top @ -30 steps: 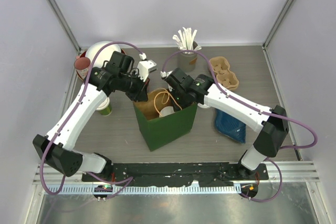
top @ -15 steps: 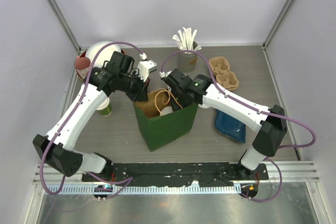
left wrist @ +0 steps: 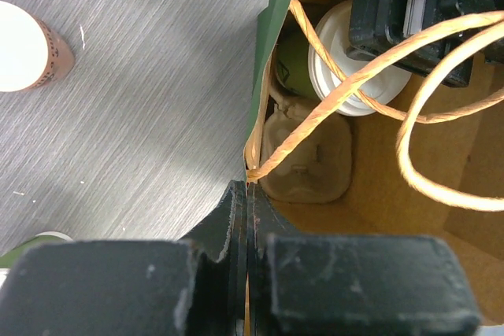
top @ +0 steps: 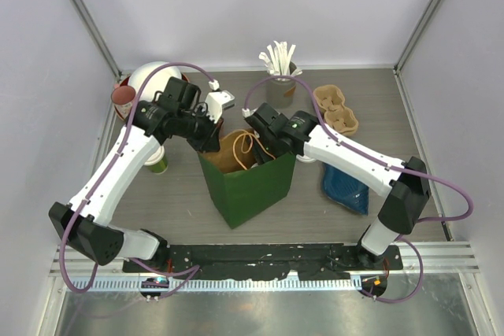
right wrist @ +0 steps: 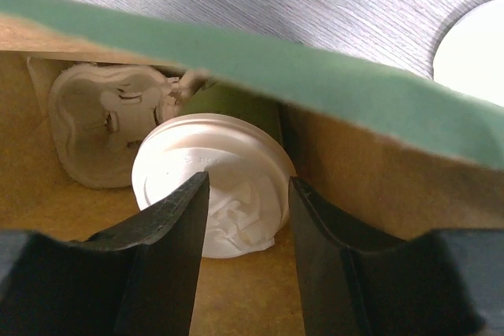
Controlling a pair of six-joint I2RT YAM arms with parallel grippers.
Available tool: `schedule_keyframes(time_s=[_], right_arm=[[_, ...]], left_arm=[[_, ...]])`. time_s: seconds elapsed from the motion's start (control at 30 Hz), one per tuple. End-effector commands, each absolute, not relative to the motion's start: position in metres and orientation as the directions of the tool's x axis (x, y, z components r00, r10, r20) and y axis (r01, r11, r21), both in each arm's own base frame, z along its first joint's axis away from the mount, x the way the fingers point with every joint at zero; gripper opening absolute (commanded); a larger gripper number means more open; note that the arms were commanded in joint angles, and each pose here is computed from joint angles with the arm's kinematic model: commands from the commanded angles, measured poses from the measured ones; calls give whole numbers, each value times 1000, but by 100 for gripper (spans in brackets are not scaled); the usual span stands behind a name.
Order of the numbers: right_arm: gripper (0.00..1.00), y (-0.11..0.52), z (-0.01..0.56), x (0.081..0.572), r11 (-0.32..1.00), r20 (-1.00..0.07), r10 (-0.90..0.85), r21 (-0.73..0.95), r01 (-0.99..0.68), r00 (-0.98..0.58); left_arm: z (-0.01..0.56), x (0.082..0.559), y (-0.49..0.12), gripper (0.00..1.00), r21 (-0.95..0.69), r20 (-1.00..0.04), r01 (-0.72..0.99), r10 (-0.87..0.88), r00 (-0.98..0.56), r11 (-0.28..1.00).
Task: Pack the takeout coffee
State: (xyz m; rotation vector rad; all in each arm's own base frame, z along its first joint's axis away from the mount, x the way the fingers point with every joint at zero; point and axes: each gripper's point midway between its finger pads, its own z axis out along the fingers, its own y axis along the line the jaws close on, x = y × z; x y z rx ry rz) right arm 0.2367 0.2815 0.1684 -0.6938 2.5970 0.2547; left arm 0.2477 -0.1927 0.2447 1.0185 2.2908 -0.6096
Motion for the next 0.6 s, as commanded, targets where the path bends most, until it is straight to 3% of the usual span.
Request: schedule_keyframes(time_s=[0.0,0.33,0.57], right_arm=[[52,280,192,246,872,-513,-391,58,-485,-764],[64,289,228,251,859,-635,-319,120,-498,-703],[66,295,245,254,840,-711,-269,157,-520,-650]], left_arm=[[251,243,-184,0,-145,-640,779,542,-544,610],[251,243,-182,0,-142,-631,781,553,-545,608],[258,246,-185,0,-129,-656,790,546,-522,599]])
